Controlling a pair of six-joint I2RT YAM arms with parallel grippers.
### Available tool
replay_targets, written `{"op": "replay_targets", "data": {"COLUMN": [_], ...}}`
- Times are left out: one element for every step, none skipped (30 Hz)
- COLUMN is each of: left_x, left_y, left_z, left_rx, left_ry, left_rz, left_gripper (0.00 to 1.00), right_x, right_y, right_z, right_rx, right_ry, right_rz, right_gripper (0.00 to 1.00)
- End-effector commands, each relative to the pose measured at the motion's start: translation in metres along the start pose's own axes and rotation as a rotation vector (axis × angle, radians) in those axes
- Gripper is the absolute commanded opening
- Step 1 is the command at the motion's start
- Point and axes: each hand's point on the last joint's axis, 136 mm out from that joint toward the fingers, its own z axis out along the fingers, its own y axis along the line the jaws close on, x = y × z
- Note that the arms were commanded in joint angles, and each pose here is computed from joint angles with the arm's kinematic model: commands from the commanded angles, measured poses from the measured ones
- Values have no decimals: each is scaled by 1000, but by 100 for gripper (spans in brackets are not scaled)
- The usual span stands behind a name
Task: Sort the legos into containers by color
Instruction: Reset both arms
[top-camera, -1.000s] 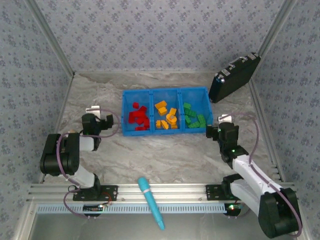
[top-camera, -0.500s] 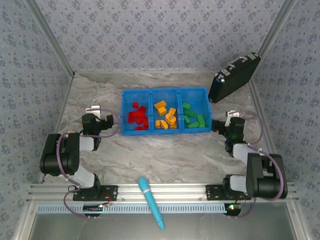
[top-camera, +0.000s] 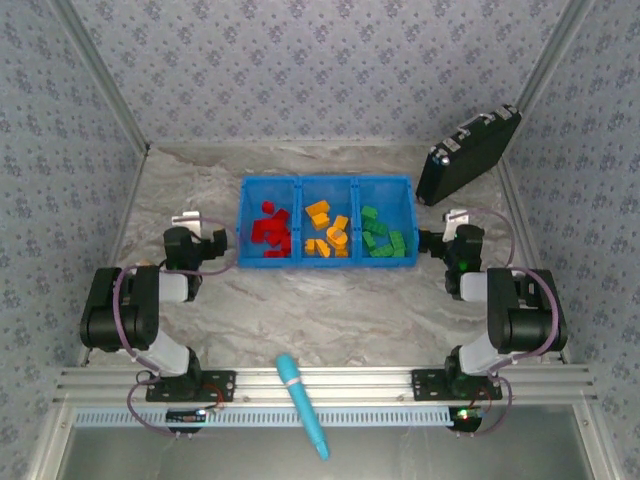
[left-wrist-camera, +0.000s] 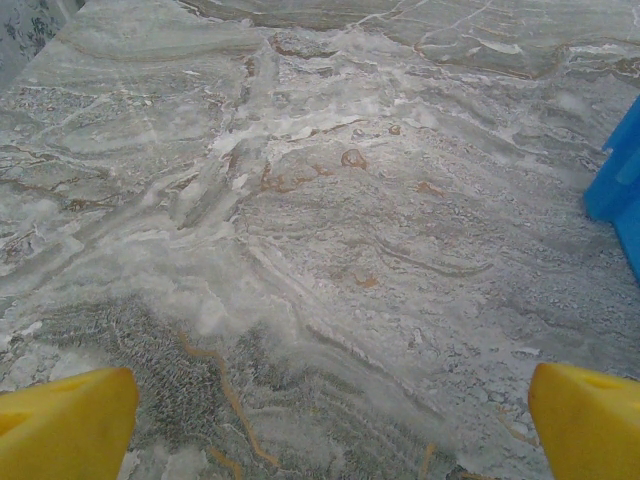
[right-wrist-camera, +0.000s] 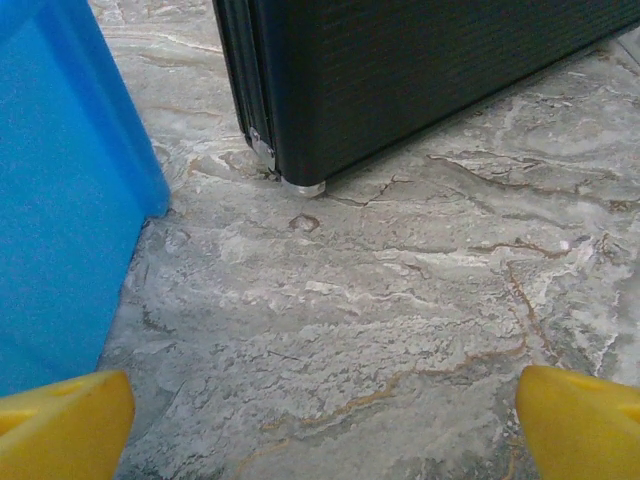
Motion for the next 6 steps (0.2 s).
{"op": "replay_targets", "data": {"left_x": [-18, -18, -18, -19, -19, -19], "left_y": [-3, -3, -4, -3, -3, -3], "left_z": [1, 1, 1, 1, 0, 0], "left_rx": [24, 22, 23, 23, 22, 22], "left_ry": [-43, -45, -45, -50, -52, -51], "left_rz": [4, 5, 6, 5, 5, 5], "left_gripper": [100, 100, 100, 100, 100, 100], "right_x": [-8, -9, -8, -8, -8, -9], "right_y": [-3, -3, -4, -4, -4, -3], "right_z": [0, 0, 0, 0, 0, 0], "right_rx": [27, 29, 29, 30, 30, 29], "right_ry": [-39, -40, -34, -38, -34, -38], "right_rz": [3, 1, 2, 2, 1, 1], "right_gripper": [100, 100, 100, 100, 100, 100]}}
